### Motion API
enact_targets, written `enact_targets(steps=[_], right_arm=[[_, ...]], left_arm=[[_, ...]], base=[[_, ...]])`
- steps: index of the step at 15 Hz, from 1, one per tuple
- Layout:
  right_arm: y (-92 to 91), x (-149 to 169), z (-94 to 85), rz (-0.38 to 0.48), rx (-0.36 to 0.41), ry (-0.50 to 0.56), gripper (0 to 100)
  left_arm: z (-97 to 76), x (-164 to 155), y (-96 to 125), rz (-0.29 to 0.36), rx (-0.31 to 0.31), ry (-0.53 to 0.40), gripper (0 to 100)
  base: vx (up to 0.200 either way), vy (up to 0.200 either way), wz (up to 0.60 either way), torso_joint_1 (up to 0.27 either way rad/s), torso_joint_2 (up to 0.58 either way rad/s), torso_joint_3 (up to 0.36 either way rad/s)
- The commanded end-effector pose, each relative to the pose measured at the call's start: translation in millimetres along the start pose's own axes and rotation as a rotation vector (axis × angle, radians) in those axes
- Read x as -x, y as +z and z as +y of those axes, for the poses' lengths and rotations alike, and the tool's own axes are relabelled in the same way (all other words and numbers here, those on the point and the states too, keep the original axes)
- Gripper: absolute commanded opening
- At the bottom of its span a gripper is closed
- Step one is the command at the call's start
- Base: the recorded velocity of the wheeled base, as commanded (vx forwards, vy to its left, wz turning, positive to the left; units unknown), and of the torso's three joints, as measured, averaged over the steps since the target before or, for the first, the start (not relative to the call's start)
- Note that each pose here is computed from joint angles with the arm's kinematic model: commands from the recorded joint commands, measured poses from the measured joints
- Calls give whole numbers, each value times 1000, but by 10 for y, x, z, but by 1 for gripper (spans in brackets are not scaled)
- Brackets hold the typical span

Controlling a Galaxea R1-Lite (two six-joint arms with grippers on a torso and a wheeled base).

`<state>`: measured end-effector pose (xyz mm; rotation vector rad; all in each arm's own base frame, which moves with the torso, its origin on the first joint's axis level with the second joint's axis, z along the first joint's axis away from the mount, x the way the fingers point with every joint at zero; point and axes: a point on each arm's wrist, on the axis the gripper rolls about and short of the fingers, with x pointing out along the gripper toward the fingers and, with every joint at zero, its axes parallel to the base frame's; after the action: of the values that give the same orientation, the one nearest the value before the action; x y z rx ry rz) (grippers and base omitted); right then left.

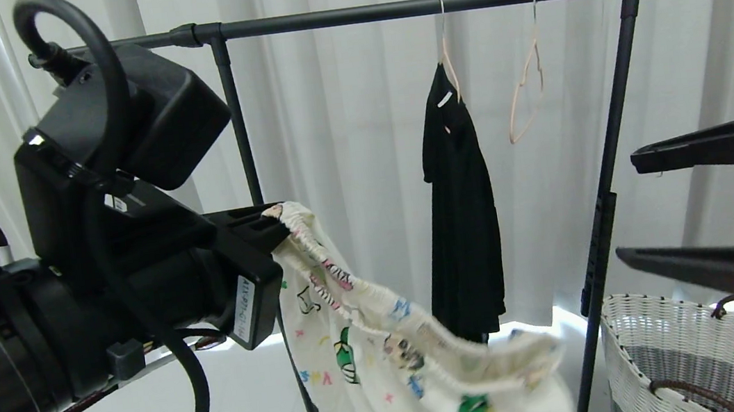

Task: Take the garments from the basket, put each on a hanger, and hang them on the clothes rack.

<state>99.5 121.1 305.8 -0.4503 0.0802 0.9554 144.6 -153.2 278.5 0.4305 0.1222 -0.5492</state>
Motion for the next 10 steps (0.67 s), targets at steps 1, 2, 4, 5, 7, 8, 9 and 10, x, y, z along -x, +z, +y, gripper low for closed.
enact_targets(steps=[1, 2, 4, 5, 7, 8, 9, 10], right_arm=[[-81, 77, 105, -5, 31, 47, 100], [-126, 118, 169, -8, 43, 76, 100], [-189, 202, 190, -8, 42, 69, 100], [-221, 249, 178, -6, 33, 48, 100], [-357, 327, 42, 67, -14, -133, 100], [-459, 390, -110, 165, -52, -341, 100], [-529, 440, -190, 243, -80, -447, 100], [-611, 487, -258, 317, -114, -523, 100]], left_arm=[[-12, -17, -54, 20, -2, -2, 0], [-7, -16, -96, 32, -2, 4, 0], [28, -1, -216, 72, -5, 31, 0], [52, 19, -268, 85, -4, 49, 0], [151, 112, -408, 117, 3, 107, 0], [229, 222, -505, 131, 15, 150, 0], [283, 308, -584, 141, 26, 186, 0], [336, 385, -713, 173, 37, 231, 0]], base=[[0, 0, 0, 0, 0, 0], [0, 0, 0, 0, 0, 0], [0, 0, 0, 0, 0, 0], [0, 0, 0, 0, 0, 0], [0, 0, 0, 0, 0, 0], [0, 0, 0, 0, 0, 0], [0, 0, 0, 0, 0, 0], [0, 0, 0, 0, 0, 0]])
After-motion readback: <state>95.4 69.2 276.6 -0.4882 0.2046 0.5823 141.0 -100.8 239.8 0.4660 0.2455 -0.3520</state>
